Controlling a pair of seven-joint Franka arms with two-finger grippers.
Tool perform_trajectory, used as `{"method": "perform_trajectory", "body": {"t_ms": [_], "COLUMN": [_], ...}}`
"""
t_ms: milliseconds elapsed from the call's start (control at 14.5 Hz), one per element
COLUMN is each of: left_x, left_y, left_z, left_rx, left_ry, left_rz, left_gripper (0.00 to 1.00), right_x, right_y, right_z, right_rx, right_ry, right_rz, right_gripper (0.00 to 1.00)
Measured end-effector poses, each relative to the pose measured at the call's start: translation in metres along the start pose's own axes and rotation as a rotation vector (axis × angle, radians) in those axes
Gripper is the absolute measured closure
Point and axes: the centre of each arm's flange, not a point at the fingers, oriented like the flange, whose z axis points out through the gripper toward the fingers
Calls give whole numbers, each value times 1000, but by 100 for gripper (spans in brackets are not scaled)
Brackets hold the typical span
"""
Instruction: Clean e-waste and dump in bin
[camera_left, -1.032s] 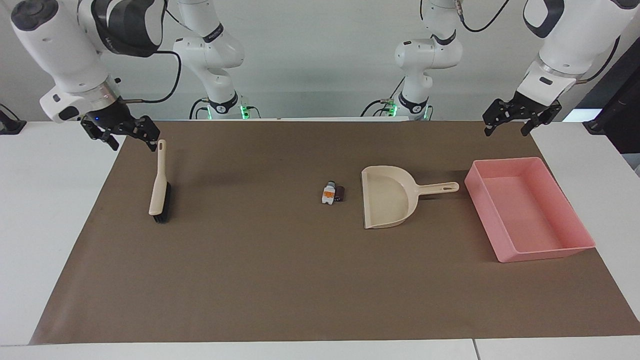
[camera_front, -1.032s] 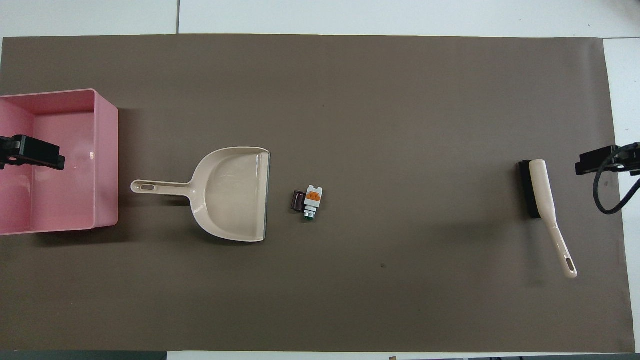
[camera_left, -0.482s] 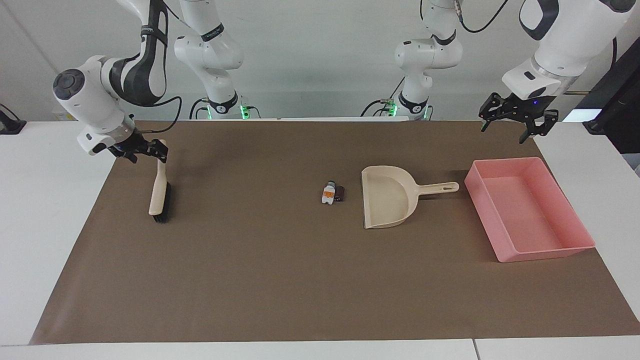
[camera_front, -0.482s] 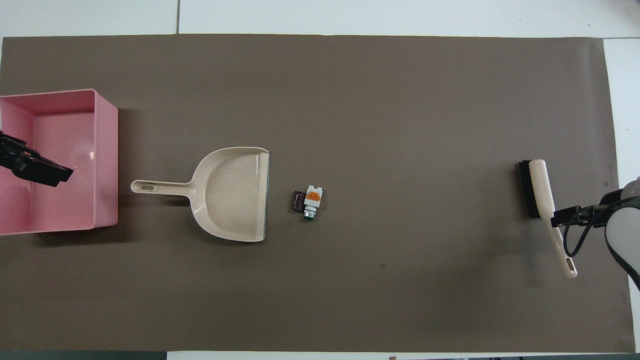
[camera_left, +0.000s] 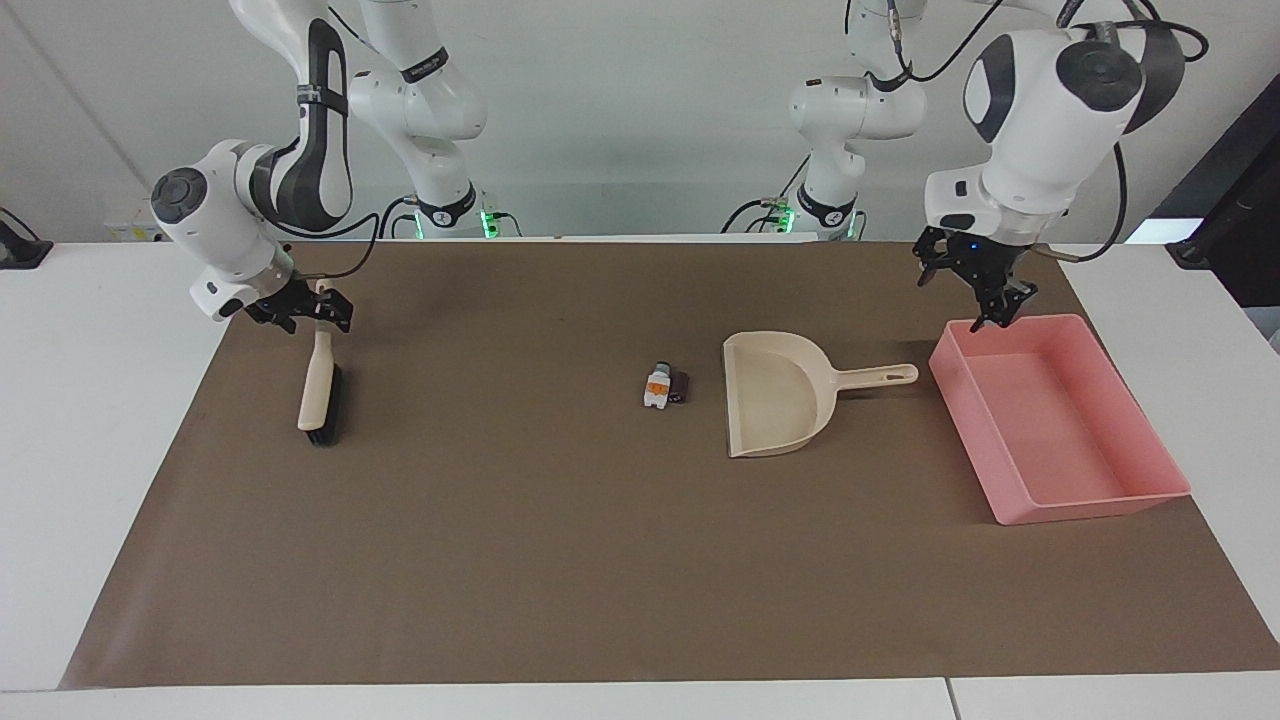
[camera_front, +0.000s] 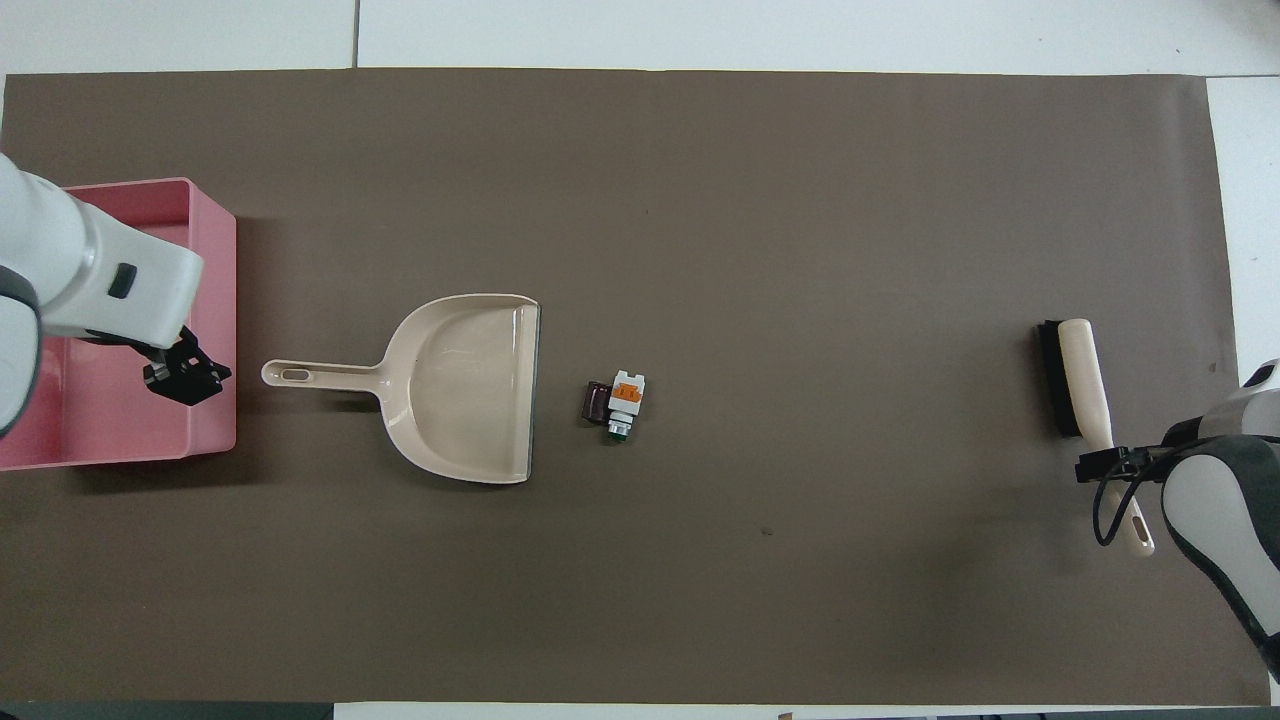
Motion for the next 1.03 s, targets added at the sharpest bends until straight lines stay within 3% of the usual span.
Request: {"method": "perform_trajectory", "body": {"t_ms": [275,344,413,482,619,826,1032], "left_x": [38,45,53,61,69,75,87], "left_y": [24,29,36,43,55,64,81], "left_z": [51,63,78,94,126,156,178], "left_rx": [20,36,53,67,80,86,109], "left_ry": [-87,-119,-151,-172,-206,-258,-315], "left_rz": [118,152,191,226,271,308,327], "left_gripper": [5,6,6,9,9,11,12], "right_x": [-5,-6,-7,-8,-8,-8,-9], "right_y": [-1,-1,-2,-2,-2,-2,-6], "right_z": [3,3,3,3,3,3,2], "right_rx": [3,3,3,3,4,5,9], "right_ry": [-5,-5,-4,-4,-5,-8,-28], "right_rz": [1,1,1,1,-1,4,3], "right_gripper": [6,11,24,31,37,74,74]}}
